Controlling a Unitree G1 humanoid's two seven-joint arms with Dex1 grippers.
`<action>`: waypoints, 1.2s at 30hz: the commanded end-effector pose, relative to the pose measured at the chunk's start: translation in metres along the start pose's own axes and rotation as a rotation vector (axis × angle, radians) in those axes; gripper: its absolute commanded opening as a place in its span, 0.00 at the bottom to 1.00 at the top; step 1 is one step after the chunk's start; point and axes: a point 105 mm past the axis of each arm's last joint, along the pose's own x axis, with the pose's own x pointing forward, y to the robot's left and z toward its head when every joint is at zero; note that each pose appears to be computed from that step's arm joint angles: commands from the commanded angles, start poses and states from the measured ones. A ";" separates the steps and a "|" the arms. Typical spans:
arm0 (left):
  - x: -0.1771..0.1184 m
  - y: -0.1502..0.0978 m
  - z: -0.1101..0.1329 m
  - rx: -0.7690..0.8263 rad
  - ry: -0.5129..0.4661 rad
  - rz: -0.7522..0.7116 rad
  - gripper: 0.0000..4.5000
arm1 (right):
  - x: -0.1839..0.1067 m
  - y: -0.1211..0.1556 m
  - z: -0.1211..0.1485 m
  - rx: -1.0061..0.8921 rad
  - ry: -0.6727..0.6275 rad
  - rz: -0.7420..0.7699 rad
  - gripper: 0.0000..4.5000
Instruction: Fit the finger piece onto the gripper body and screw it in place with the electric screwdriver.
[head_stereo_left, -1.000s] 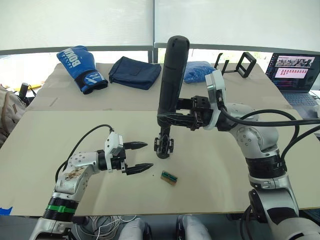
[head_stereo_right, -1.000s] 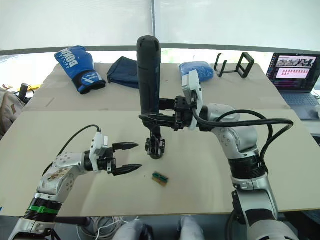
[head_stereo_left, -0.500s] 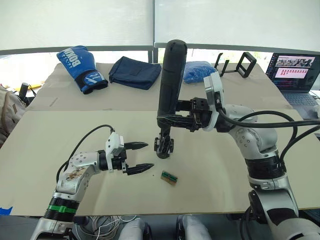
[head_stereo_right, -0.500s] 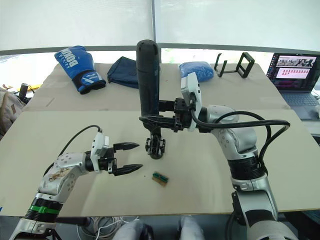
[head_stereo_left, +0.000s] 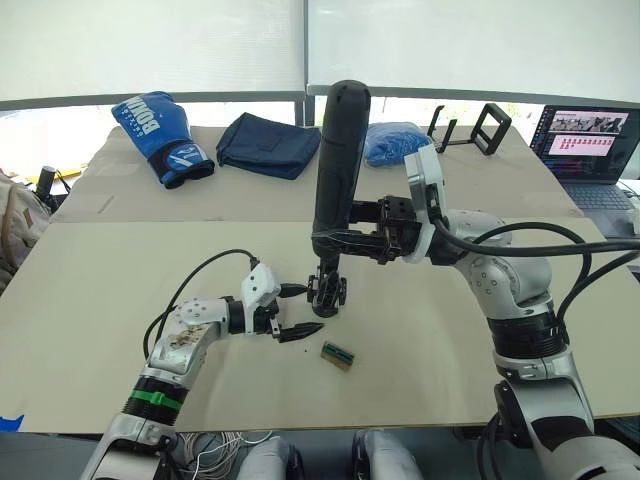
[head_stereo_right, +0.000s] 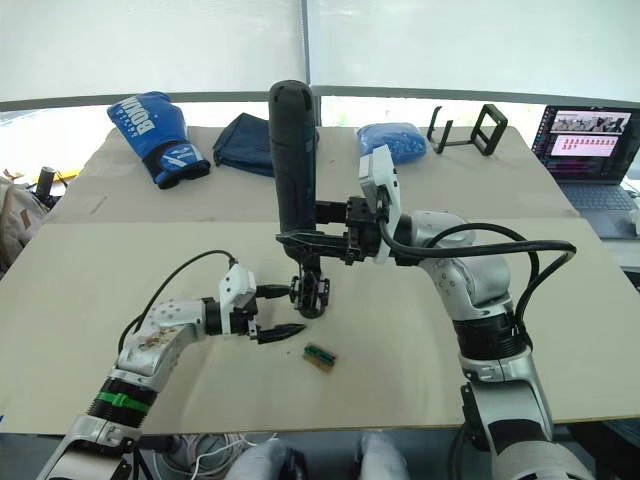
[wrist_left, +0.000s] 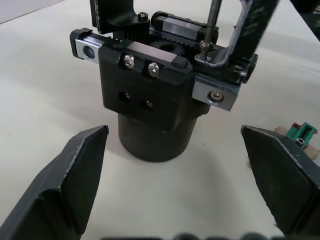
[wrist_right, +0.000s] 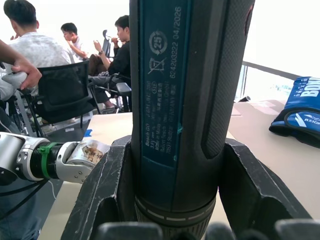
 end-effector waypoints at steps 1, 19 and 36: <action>0.010 0.002 0.002 0.005 -0.005 -0.013 1.00 | 0.002 0.005 0.012 -0.057 -0.024 0.020 0.43; 0.028 0.011 0.001 0.050 0.005 -0.048 1.00 | 0.002 0.007 0.008 -0.053 -0.016 0.019 0.43; 0.033 0.013 0.000 0.160 -0.048 -0.062 1.00 | 0.003 0.008 0.007 -0.049 -0.012 0.015 0.43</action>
